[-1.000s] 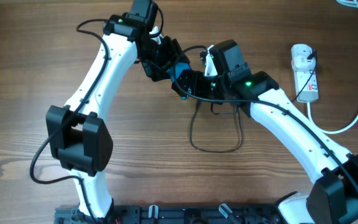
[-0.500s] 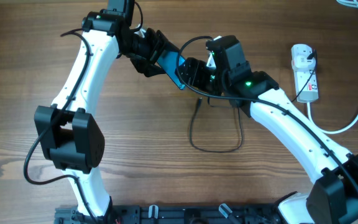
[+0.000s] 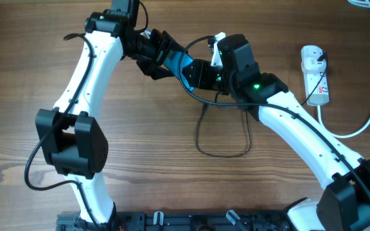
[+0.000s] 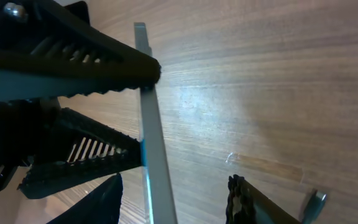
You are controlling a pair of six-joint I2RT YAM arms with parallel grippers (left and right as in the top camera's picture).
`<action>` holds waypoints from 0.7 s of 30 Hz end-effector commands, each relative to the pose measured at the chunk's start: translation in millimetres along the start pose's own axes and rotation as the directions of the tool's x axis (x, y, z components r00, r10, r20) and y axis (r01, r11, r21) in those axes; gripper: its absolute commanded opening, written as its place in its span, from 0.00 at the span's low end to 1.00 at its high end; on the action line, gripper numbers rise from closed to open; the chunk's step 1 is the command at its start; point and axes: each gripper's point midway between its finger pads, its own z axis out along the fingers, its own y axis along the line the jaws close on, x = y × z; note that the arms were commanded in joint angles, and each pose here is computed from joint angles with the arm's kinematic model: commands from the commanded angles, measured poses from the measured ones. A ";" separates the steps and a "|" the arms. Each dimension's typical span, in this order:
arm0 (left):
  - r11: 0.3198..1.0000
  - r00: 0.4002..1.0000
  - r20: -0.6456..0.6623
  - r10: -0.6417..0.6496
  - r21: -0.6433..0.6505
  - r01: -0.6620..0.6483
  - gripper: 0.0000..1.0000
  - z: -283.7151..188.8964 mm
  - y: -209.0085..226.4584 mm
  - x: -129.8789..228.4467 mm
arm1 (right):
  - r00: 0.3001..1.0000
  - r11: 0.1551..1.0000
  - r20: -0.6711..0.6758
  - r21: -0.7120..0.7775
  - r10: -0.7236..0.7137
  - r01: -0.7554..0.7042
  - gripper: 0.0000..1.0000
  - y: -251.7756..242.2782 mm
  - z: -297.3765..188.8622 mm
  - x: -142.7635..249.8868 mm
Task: Plug charger to phone and switch on socket
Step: 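Bring the plug up to the phone's bottom port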
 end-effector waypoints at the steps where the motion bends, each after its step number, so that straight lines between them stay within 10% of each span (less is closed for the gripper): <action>1: 0.998 1.000 -0.017 0.019 0.060 -0.018 0.69 -15.5 -15.1 12.9 | 0.994 0.995 0.054 -0.011 -0.096 0.097 0.53 10.0 -8.5 -14.8; 21: 0.997 0.999 -0.034 0.020 0.070 -0.018 0.70 -15.5 -16.8 15.8 | 0.994 0.995 0.059 -0.001 -0.096 0.096 0.29 8.5 -8.6 -15.8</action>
